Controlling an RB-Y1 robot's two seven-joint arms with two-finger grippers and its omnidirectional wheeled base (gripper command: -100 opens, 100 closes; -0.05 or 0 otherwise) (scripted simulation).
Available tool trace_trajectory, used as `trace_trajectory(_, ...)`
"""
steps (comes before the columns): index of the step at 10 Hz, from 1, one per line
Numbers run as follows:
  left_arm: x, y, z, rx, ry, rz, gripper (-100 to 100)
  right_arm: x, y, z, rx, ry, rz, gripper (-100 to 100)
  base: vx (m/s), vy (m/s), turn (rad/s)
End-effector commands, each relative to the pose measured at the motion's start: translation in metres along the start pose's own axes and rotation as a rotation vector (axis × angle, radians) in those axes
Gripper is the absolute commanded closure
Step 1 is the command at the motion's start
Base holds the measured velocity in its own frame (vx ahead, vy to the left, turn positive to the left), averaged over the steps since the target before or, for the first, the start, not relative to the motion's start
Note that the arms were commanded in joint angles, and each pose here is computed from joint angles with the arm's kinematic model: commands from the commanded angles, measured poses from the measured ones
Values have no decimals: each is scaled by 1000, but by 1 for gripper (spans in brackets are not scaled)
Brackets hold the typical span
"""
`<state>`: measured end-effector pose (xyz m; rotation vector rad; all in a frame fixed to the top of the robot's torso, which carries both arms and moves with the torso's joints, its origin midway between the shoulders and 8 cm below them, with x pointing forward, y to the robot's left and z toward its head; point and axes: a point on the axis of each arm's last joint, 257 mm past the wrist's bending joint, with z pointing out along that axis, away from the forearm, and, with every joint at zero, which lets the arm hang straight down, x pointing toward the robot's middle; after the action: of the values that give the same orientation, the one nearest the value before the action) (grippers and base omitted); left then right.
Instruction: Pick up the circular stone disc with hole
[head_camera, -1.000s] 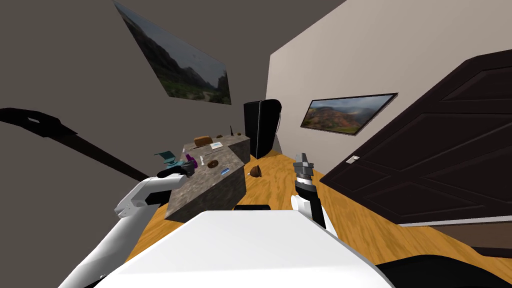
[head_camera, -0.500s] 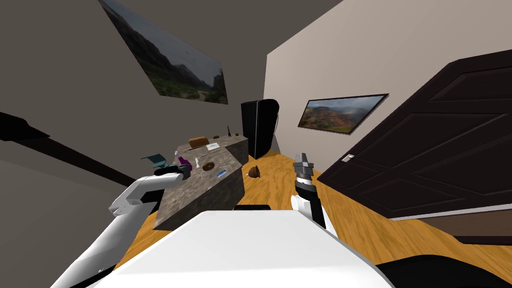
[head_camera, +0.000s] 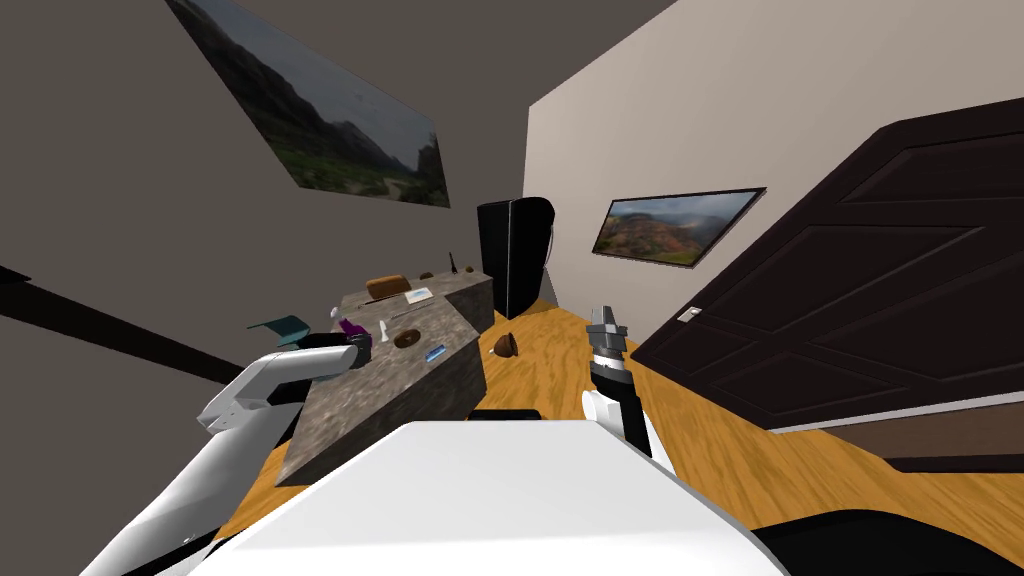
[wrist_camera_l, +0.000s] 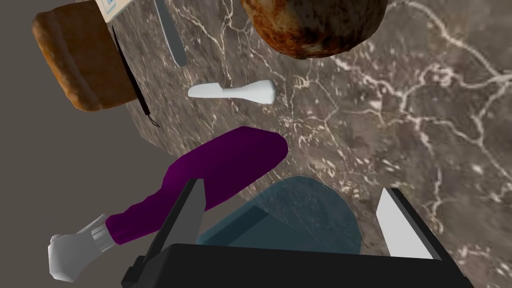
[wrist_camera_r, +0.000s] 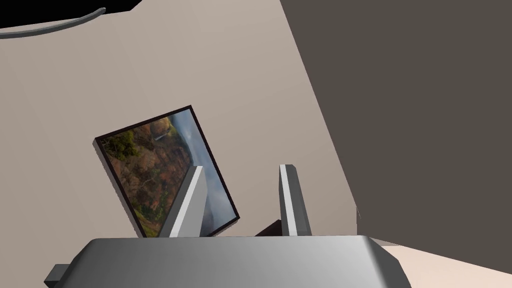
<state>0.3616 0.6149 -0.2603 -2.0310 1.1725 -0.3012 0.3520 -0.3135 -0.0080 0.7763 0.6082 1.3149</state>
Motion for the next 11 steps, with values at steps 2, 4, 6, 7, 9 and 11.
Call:
trace_trajectory(2,-22,18,2,-88,-34,-29,-100,0,0,0,0,0,0,0,46,-22,-92)
trace_trajectory(4,-40,29,2,-150,-58,-59,-100,0,0,0,0,0,0,0,82,-39,-95)
trace_trajectory(6,-56,38,1,-204,-79,-89,-100,0,0,0,0,0,0,0,52,-16,-55)
trace_trajectory(7,-57,44,-1,-229,-84,-90,-100,0,0,0,0,0,0,0,61,-20,-63)
trace_trajectory(9,-71,52,-4,-278,-101,-121,-100,0,0,0,0,0,0,0,29,-10,-61)
trace_trajectory(11,-85,63,-8,-339,-118,-153,-100,0,0,0,0,0,0,0,81,-30,-76)
